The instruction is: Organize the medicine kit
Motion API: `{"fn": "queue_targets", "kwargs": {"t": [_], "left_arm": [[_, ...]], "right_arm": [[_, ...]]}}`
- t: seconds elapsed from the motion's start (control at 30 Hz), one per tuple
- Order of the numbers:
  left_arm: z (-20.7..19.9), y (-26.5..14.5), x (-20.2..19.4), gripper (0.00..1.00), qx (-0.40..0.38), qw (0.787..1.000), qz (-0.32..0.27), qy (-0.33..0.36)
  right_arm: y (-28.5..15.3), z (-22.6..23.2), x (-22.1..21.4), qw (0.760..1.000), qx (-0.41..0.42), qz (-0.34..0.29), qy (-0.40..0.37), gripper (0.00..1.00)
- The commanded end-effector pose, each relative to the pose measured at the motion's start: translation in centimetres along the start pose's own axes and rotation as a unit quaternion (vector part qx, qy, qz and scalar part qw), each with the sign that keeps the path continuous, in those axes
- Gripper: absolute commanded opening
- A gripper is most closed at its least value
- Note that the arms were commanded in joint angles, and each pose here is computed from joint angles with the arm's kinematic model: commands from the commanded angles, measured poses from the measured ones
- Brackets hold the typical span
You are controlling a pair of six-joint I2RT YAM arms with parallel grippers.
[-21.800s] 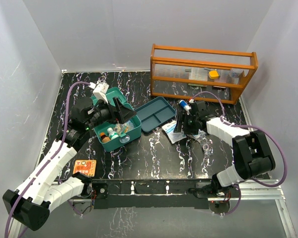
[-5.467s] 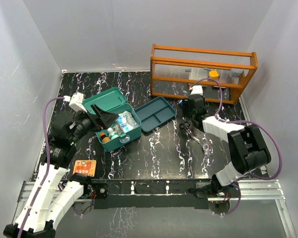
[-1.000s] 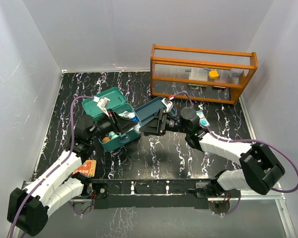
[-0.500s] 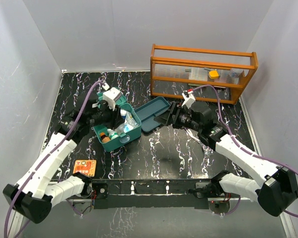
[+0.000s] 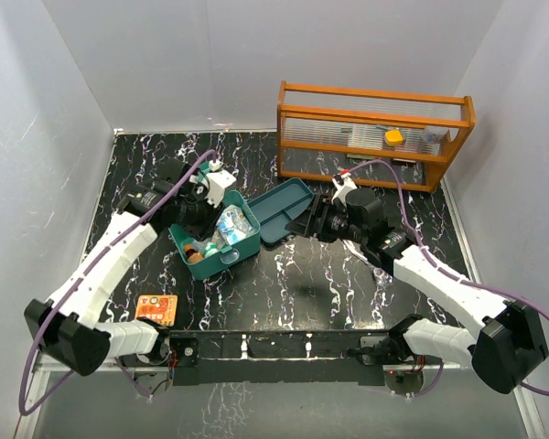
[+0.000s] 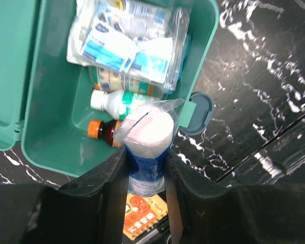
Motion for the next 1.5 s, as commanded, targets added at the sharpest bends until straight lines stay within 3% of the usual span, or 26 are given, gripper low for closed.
{"fn": "queue_targets", "kwargs": {"t": [0.0, 0.17, 0.4, 0.6, 0.9, 1.13, 1.27, 1.47], "left_arm": [[0.6, 0.6, -1.9, 0.3, 0.008, 0.997, 0.072, 0.023], [1.1, 2.9, -3.1, 0.3, -0.008, 0.99, 0.123, 0.061], [1.0, 5.3, -2.9, 0.4, -0.082, 0.978, 0.163, 0.1], [1.2, 6.6, -3.7, 0.31, -0.101, 0.967, 0.195, 0.126], [0.4, 4.7, -2.4, 0.3, -0.112, 0.978, 0.113, 0.137], [1.6, 5.9, -3.2, 0.39, -0.037, 0.984, 0.133, 0.113], [1.5, 7.2, -3.1, 0.43, -0.043, 0.987, 0.125, 0.092], [1.3, 9.3, -4.1, 0.37, -0.076, 0.981, 0.148, 0.1]], "right_arm": [[0.2, 0.6, 1.1, 1.0, 0.013, -0.012, -0.015, 0.58], [0.7, 0.3, 0.6, 1.0, 0.017, -0.003, -0.012, 0.58], [0.7, 0.9, 1.0, 0.999, 0.043, -0.016, -0.019, 0.58], [0.4, 1.2, 1.4, 0.998, 0.049, -0.023, -0.035, 0.58], [0.4, 0.8, 1.0, 0.998, 0.045, -0.019, -0.033, 0.59], [0.3, 0.8, 0.9, 0.998, 0.043, -0.022, -0.027, 0.59], [0.2, 0.6, 0.6, 0.999, 0.04, -0.021, -0.025, 0.59], [0.1, 0.5, 0.6, 0.999, 0.037, -0.024, -0.026, 0.59]]}}
Point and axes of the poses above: each gripper's point midway between its finger pads, its own y axis out along the fingers, its own z axis along the line the jaws close on, x = y × z, the point moved 8 cm from there along -y, back along the fingers, and after that the axes turned 4 degrees about -y, right-handed, at the moved point
